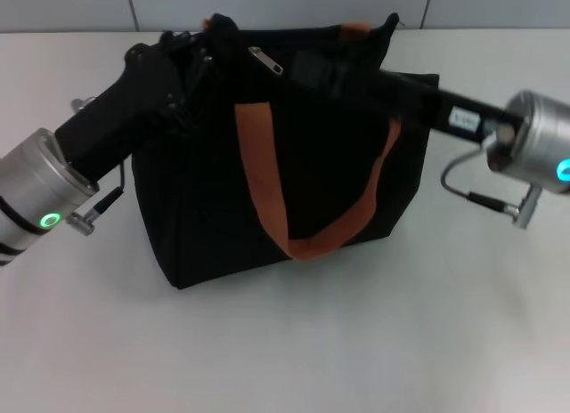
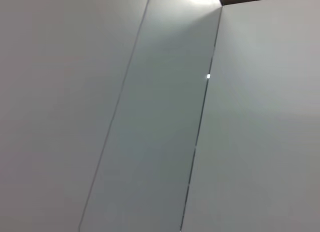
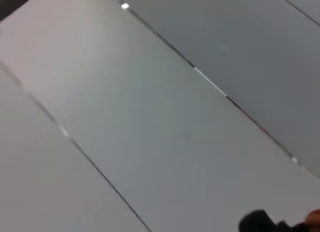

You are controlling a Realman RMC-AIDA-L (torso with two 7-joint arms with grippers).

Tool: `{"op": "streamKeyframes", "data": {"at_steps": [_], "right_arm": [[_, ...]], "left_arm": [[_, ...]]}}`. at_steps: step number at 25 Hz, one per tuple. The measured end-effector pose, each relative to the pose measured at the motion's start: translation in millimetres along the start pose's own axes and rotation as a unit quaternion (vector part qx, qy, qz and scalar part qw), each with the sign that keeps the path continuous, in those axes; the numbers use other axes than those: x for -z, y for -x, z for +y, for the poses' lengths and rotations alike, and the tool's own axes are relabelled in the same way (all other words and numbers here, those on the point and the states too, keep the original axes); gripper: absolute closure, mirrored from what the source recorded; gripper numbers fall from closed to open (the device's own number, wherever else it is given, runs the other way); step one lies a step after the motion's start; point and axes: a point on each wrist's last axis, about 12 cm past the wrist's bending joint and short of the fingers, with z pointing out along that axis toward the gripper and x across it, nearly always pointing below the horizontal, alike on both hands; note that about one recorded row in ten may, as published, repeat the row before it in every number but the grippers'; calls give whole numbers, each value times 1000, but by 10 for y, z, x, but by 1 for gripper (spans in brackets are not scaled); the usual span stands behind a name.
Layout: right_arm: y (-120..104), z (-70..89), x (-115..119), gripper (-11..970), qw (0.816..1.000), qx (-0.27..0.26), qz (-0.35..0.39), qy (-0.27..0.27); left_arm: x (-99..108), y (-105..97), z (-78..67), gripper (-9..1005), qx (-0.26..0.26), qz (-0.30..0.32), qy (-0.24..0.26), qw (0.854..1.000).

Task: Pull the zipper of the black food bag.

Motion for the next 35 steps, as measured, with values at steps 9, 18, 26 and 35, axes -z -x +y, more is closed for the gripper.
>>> {"op": "streamKeyframes", "data": {"at_steps": [9,18,26,35], "right_arm": [[-172,16,224,260,997,67,-20,-25],[-167,14,247,261,999,-31,-23,-25],[-119,-12,277,261,990,-131,-45,-32],[-67,-101,113,262,987,-147,-43,-43]], "left_arm": [[-151,-9,-22,971,8,2,-26,1000],[-235,-40,-24,971,16,8,-30,999],[-244,-47,-29,971,14,9,-31,999],[-245,-56,-34,970,-2,10,-31,999]]}}
